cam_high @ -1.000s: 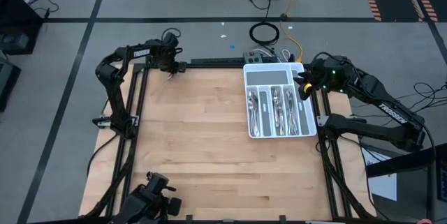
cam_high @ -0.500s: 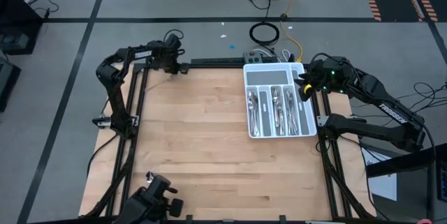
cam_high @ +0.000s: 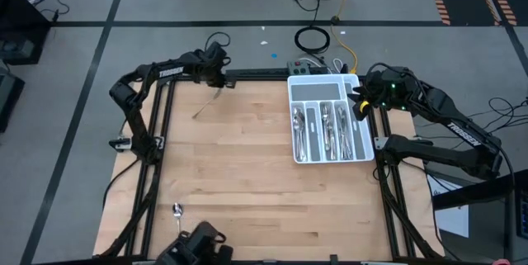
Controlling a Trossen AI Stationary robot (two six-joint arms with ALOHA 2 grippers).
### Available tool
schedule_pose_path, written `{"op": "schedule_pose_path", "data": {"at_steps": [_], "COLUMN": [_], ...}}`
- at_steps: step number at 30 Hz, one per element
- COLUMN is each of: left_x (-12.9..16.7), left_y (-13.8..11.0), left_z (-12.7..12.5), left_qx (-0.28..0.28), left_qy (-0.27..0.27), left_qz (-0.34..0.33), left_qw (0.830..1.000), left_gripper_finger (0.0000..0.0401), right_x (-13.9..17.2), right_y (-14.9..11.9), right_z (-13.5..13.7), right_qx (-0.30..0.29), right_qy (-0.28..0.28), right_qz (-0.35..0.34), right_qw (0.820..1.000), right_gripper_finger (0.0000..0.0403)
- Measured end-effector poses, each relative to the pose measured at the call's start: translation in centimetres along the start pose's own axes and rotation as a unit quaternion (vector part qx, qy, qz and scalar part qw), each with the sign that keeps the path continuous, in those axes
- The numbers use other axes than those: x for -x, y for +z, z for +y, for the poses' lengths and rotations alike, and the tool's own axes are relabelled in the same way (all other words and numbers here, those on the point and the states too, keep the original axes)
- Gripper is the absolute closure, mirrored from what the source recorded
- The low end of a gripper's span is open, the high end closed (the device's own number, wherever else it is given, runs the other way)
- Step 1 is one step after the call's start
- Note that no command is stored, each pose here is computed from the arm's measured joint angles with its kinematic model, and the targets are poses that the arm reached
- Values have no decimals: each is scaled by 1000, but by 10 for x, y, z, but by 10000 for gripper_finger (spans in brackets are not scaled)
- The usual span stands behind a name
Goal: Sort silverware
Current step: Put the silver spoon into the white silverware tray
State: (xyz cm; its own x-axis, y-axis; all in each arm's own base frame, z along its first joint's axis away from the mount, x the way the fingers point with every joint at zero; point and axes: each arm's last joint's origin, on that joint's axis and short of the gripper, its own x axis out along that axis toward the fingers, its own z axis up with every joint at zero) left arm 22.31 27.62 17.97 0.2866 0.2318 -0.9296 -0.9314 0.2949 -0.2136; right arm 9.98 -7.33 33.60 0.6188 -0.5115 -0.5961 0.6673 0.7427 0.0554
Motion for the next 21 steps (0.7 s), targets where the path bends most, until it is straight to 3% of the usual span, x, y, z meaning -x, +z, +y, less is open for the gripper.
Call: {"op": "schedule_pose_path", "data": {"at_steps": [16,21], "left_x": [13,20], "left_y": [-29,-37], "left_z": [-106,-126], "left_qx": [2,-16], "left_qy": [-146,-158], "left_qz": [-98,-116], "left_qw": [984,980], "left_gripper_finger": [401,401], "right_x": [-17,-24], "right_y": [3,4], "right_z": [1,2], "right_qx": [12,16], "right_qy": [-3,-5], "right_qz": [33,47], "right_qw": [999,999], "right_gripper_finger": [268,268]}}
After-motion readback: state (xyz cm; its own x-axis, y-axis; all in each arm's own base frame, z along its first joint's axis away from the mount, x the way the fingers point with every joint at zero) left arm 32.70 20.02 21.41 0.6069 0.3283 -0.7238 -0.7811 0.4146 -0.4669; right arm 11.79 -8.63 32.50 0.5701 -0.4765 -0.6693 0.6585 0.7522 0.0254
